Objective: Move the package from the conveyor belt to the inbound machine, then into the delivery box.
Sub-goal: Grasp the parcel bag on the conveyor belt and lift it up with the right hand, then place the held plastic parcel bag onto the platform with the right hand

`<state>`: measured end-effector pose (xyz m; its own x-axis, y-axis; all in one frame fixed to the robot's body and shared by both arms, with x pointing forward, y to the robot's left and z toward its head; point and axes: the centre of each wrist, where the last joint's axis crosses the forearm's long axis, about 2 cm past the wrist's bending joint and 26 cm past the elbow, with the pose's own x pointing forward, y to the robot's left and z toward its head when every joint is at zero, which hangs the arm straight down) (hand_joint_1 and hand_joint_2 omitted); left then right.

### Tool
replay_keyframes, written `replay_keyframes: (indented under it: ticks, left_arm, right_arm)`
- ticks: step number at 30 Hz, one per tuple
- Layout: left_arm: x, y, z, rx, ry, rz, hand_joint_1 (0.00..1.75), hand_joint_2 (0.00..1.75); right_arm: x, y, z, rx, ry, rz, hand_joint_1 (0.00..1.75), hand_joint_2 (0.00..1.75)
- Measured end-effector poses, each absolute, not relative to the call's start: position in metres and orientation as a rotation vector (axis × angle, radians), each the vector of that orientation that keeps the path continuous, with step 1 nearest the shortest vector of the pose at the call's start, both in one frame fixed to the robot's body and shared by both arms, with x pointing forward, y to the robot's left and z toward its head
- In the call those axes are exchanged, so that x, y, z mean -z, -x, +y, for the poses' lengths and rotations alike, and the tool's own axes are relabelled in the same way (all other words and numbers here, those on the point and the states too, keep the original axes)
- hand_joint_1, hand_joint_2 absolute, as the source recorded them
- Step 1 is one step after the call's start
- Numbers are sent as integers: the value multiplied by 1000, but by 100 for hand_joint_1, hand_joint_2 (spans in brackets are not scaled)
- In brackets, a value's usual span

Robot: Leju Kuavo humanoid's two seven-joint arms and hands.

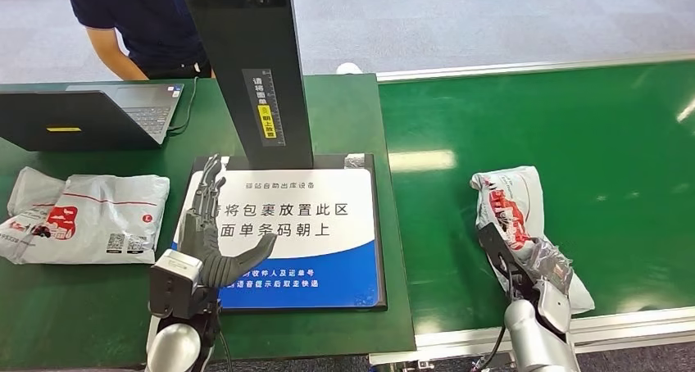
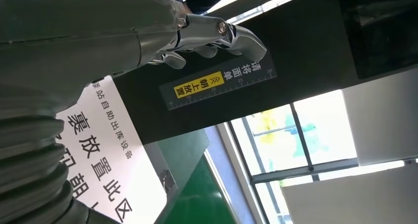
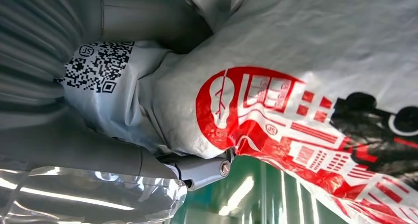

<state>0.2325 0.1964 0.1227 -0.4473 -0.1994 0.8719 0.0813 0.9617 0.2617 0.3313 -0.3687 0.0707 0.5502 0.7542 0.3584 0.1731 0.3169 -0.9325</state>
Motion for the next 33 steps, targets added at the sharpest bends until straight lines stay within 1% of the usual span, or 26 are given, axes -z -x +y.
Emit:
replay_keyframes:
  ticks: [6,11,21,27,33]
  left_arm:
    - [-121,-230,196,319,-87,-2004,0,175]
    - [-119,-228,196,315,-90,-1999,0,175]
    - [-119,-227,195,310,-91,-2004,0,175]
    - [-119,-227,195,309,-93,-2011,0,175]
    - [-119,-227,195,308,-93,-2013,0,175]
  right_arm:
    - [-74,-321,-364,-439,1261,-1029,175,175]
    - [-89,-316,-354,-418,1305,-1164,175,175]
    - [-127,-305,-319,-390,1356,-1426,175,175]
    - [-147,-301,-289,-433,1313,-1598,175,175]
    - [-158,-299,-271,-449,1280,-1674,175,175]
